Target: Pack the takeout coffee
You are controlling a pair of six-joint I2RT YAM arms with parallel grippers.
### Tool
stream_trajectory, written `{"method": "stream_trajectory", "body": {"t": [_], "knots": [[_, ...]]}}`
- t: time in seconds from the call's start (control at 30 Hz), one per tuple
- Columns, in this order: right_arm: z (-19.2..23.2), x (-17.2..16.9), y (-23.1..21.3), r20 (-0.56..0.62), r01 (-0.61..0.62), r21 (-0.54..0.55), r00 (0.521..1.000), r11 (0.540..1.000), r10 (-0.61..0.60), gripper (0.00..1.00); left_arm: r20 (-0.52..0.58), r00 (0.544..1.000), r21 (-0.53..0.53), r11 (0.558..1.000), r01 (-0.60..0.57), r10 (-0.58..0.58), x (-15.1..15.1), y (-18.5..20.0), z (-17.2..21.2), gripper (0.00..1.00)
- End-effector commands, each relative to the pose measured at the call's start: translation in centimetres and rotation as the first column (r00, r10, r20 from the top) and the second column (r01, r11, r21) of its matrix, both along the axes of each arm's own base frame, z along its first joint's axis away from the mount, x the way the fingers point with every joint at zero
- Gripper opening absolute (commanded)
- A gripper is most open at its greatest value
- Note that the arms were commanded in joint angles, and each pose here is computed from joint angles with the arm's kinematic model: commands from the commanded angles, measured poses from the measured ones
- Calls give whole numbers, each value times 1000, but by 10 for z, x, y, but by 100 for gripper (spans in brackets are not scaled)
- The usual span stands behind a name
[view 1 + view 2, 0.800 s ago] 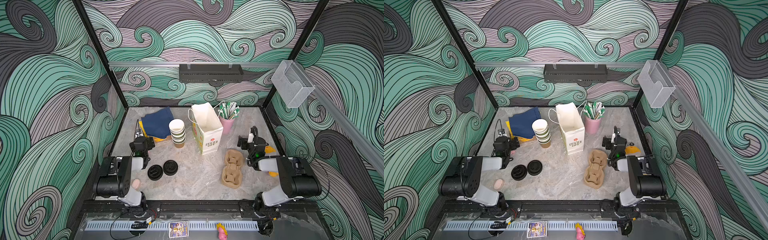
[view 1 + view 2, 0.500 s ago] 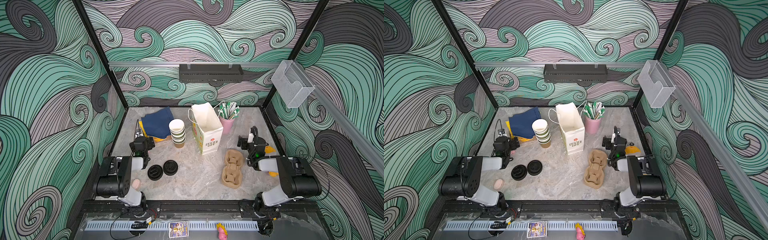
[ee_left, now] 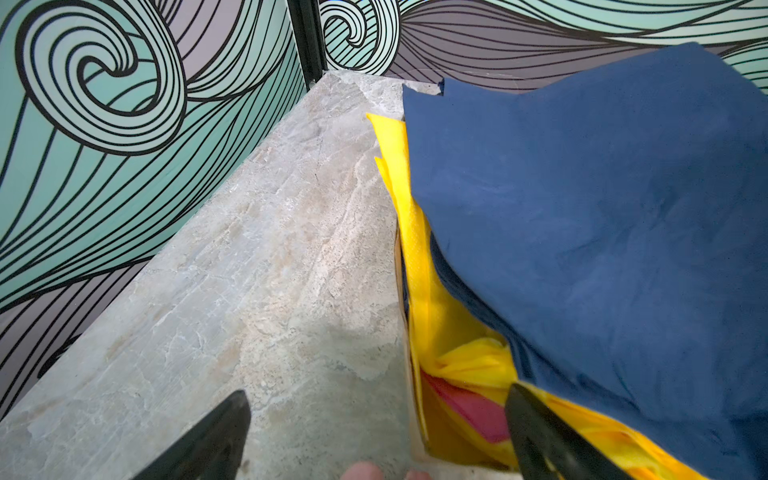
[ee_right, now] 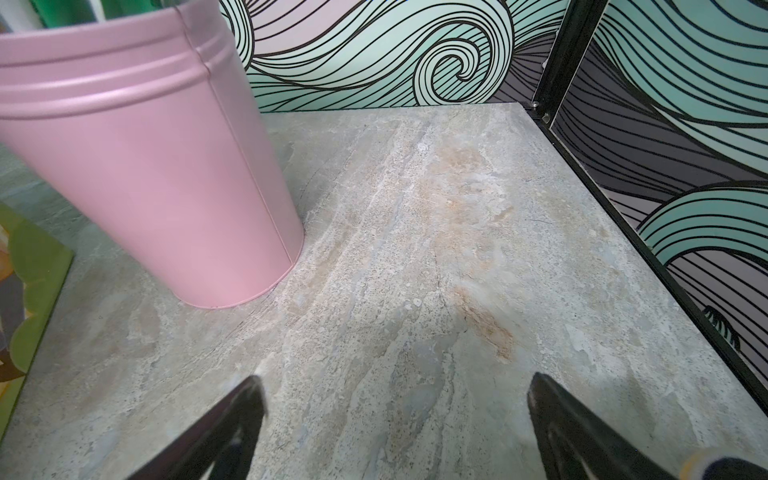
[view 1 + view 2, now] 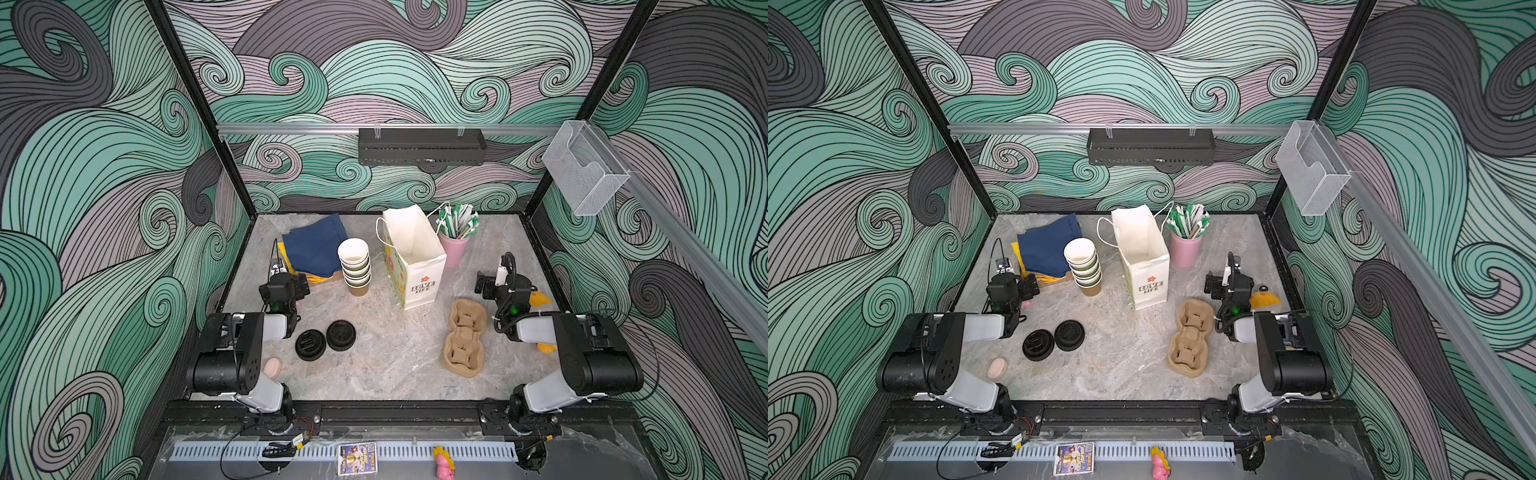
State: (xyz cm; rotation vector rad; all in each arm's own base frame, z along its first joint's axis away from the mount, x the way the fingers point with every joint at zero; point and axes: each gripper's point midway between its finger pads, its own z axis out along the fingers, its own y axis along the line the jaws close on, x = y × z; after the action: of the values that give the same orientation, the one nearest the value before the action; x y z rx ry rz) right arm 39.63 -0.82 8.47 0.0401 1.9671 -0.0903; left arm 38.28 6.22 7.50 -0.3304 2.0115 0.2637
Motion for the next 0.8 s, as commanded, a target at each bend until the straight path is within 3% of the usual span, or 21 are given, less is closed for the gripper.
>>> {"method": "stream_trajectory", "body": {"t": [0.0,0.27,0.4,0.53,0.67,0.77], "knots": [[8,1,2,29,-11,-12,1000,1000,11,99,26,1000,4,1000,7,-7,7,-1,13,99],[10,0,2,32,-19,2,999,1000,19,99,42,999,4,1000,17,-17,6,-2,15,98],[42,-13,-6,73,24,10,997,1000,-25,99,87,996,10,1000,26,-27,-6,-4,47,99],[79,-50,-12,99,62,33,993,997,-65,99,113,993,16,999,40,-42,-27,-6,86,99],[105,-110,-33,54,238,197,966,951,-253,99,127,988,-2,996,85,-84,-47,-14,120,98],[115,-145,-20,26,194,283,978,939,-209,99,169,978,-75,987,139,-125,-57,-27,151,99]]}}
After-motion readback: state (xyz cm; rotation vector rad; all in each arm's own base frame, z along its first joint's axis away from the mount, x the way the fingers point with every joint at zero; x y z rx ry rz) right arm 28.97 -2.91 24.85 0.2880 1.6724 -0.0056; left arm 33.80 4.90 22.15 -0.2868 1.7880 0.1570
